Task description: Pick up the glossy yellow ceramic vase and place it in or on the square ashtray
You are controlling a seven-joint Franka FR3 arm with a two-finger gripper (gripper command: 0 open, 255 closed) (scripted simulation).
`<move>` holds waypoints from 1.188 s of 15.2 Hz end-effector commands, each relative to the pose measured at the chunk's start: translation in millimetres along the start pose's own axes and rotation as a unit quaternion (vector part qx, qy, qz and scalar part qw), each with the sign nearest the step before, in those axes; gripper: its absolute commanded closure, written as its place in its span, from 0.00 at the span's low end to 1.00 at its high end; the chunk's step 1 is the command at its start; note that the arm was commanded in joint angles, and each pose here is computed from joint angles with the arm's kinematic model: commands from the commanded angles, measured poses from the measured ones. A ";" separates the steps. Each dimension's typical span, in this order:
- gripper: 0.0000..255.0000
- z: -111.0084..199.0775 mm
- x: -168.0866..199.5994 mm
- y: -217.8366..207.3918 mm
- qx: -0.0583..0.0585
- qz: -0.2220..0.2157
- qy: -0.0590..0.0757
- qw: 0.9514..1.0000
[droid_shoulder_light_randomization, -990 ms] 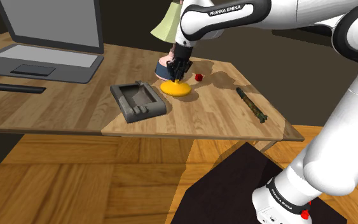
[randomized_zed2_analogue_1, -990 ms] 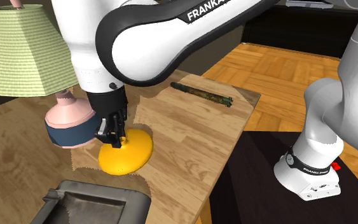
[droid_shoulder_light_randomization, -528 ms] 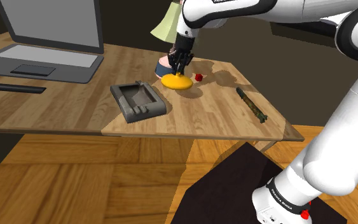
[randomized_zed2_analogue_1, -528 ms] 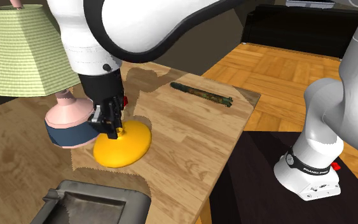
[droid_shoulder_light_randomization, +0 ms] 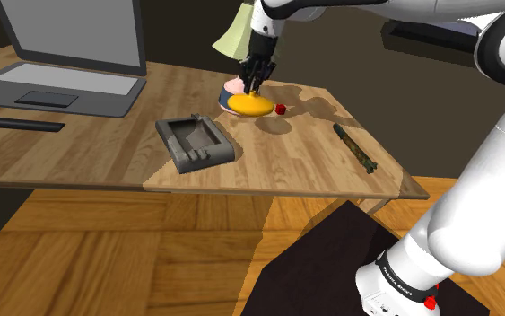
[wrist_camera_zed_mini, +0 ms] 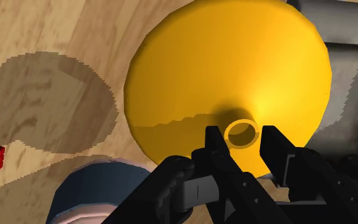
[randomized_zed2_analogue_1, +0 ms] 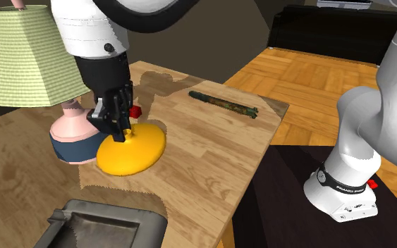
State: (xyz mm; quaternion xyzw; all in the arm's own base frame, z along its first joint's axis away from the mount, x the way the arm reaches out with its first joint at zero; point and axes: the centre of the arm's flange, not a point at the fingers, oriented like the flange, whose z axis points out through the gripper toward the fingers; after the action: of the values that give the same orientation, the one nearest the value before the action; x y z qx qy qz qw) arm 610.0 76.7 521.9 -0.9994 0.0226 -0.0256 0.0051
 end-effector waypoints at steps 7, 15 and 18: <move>1.00 -23.5 25.1 -94.7 0.000 0.000 0.000 1.000; 1.00 -36.7 45.7 -177.7 0.000 0.000 0.000 1.000; 1.00 -20.9 44.8 -177.5 0.000 0.000 0.000 1.000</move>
State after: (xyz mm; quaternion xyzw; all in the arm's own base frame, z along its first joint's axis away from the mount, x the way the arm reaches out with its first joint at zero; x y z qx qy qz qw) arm 661.1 252.0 552.1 -0.9994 0.0225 -0.0250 0.0049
